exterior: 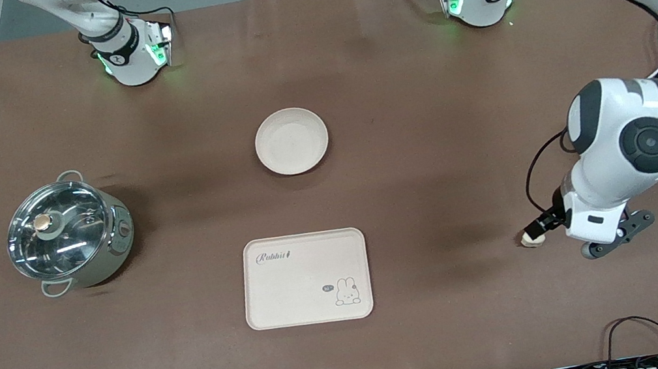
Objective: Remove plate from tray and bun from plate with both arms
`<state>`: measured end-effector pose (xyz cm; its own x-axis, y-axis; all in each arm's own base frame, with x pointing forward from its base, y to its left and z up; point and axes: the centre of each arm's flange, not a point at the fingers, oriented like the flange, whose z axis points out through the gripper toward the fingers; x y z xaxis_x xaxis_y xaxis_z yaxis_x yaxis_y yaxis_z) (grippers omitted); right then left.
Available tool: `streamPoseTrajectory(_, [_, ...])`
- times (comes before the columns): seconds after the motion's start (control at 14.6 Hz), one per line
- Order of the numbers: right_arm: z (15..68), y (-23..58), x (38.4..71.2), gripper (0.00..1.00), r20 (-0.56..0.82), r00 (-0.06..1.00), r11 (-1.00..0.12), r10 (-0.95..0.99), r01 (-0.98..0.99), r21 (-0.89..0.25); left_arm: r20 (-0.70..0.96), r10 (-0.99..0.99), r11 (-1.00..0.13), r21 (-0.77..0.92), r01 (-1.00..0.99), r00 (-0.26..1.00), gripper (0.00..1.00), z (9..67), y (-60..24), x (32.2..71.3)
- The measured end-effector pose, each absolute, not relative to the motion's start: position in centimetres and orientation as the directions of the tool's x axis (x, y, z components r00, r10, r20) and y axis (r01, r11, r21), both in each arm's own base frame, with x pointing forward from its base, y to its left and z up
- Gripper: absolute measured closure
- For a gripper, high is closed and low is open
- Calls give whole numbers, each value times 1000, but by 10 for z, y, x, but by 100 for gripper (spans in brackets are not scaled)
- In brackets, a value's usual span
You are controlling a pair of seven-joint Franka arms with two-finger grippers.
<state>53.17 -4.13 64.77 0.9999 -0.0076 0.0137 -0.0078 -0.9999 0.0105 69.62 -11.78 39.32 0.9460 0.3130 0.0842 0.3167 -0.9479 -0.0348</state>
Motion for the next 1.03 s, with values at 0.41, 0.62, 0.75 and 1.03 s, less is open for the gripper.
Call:
streamPoseTrajectory(0.41, [647, -40, 532, 0, 12, 1000, -1000, -5, -5, 10, 132, 166, -981, -81, 178, 977, 0, 494, -90, 672])
streamPoseTrajectory(0.62, [647, -40, 532, 0, 11, 1000, -1000, -6, -6, 10, 146, 24, -991, -124, 42, 989, 0, 546, -60, 654])
streamPoseTrajectory(0.75, [647, -40, 532, 0, 10, 1000, -1000, -6, -6, 10, 150, -20, -990, -140, 1, 989, 0, 581, -52, 635])
streamPoseTrajectory(1.03, [646, -40, 531, 0, 8, 1000, -1000, -5, -6, 10, 107, -28, -996, -85, -19, 994, 0, 638, -66, 586])
